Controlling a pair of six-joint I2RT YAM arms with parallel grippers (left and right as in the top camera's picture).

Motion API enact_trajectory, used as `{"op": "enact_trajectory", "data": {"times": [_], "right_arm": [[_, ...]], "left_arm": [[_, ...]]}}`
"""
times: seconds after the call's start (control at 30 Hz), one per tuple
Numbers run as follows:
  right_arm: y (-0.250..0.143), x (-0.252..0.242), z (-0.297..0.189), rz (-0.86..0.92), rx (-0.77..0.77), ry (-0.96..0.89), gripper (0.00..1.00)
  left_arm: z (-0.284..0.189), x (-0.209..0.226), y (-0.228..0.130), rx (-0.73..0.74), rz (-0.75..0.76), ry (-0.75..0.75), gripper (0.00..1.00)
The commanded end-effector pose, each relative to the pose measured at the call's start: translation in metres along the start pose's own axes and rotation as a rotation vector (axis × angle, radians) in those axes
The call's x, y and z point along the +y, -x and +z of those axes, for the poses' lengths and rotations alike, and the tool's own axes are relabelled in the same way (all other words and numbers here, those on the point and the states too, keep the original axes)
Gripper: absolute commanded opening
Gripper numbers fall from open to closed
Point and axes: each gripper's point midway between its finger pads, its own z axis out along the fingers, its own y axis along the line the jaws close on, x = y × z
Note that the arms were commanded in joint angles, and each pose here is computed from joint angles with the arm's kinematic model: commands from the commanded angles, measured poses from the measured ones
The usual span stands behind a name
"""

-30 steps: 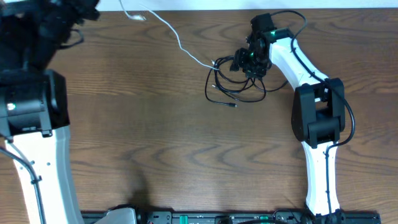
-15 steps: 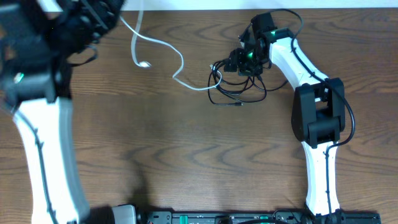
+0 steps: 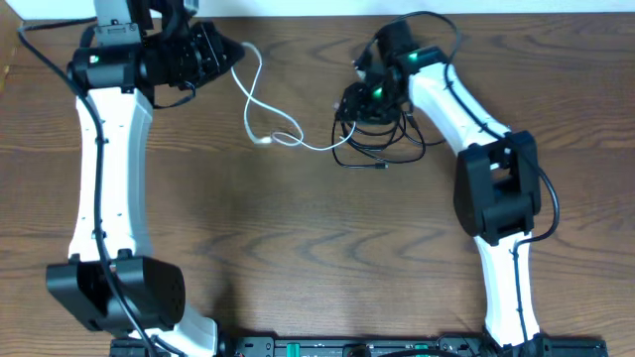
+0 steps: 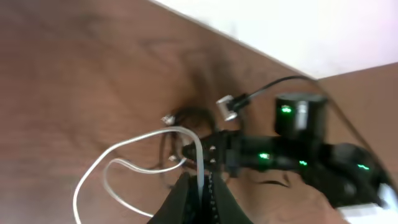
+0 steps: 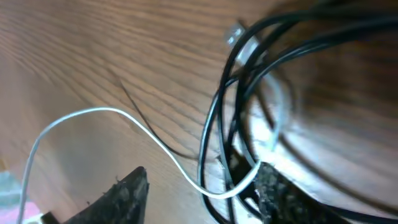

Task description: Untangle cables

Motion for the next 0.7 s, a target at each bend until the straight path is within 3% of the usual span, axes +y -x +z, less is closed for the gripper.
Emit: {"op": "enact_trajectory", "data": {"times": [0.0,0.27,0.67], "right_arm": [[-0.001,0.004,-0.006,0.065,-0.047,-0.143,0.47],[-0.006,-0.015,-0.005,0.200,-0.090,-0.310,0.36],[-0.012,-0.023,0.010,0.232,-0.074,-0.332,0.22]], "left_arm": [[0.006,0.022,0.000,0.007,0.055,0.100,0.08],[0.005,0.029,-0.002,0.012,0.060,0.137,0.08],[0.005,0.029,-0.002,0.012,0.060,0.137,0.07]]}}
